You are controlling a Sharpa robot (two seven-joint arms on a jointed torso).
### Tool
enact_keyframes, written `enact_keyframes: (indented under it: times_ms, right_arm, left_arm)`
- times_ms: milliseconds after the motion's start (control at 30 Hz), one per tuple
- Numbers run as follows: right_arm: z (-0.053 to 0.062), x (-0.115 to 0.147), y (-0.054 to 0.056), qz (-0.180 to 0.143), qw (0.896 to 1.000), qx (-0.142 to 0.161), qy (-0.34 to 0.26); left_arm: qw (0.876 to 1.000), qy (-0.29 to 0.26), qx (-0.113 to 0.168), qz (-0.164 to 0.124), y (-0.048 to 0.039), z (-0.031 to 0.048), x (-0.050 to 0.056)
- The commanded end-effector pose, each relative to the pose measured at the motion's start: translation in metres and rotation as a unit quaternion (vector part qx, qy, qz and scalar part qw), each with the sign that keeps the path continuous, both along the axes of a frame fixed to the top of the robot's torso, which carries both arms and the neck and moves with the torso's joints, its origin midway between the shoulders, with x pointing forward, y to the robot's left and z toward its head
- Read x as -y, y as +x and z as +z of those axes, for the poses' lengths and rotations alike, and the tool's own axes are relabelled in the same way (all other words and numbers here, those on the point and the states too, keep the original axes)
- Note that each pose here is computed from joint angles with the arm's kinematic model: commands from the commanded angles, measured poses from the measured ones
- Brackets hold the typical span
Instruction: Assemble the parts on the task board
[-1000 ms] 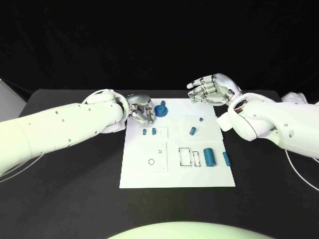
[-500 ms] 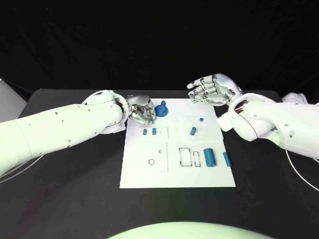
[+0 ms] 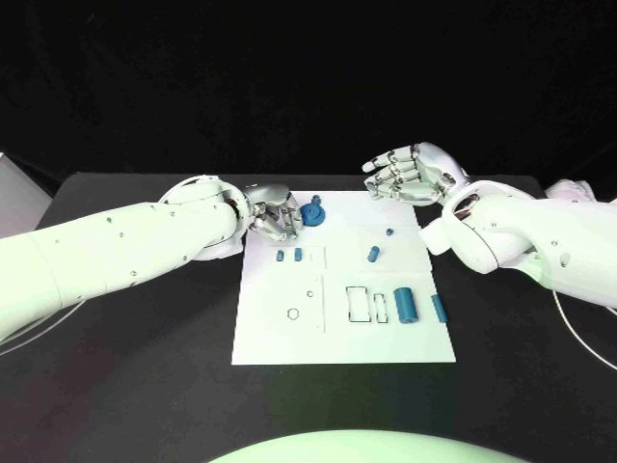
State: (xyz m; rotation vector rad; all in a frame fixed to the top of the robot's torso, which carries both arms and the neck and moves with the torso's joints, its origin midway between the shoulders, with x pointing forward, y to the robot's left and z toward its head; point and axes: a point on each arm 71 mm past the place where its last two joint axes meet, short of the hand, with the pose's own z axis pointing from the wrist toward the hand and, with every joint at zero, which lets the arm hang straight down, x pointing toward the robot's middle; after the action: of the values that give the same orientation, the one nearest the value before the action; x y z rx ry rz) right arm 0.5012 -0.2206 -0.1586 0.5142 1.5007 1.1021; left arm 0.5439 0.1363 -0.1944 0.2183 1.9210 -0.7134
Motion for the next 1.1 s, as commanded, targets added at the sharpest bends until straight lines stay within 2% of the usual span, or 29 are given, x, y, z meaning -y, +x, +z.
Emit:
enact_keyframes:
  times_ms: [33, 1100]
  right_arm:
    - [0.0004, -0.0010, -0.0005, 0.008, 1.000, 0.003, -0.001]
    - [-0.0001, 0.0006, -0.0003, 0.007, 1.000, 0.003, -0.001]
  left_arm:
    - [1.000, -0.001, -0.005, -0.001, -0.0015, -0.0021, 0.0005]
    - [1.000, -0.009, 0.002, 0.012, -0.0007, -0.0010, -0.0048]
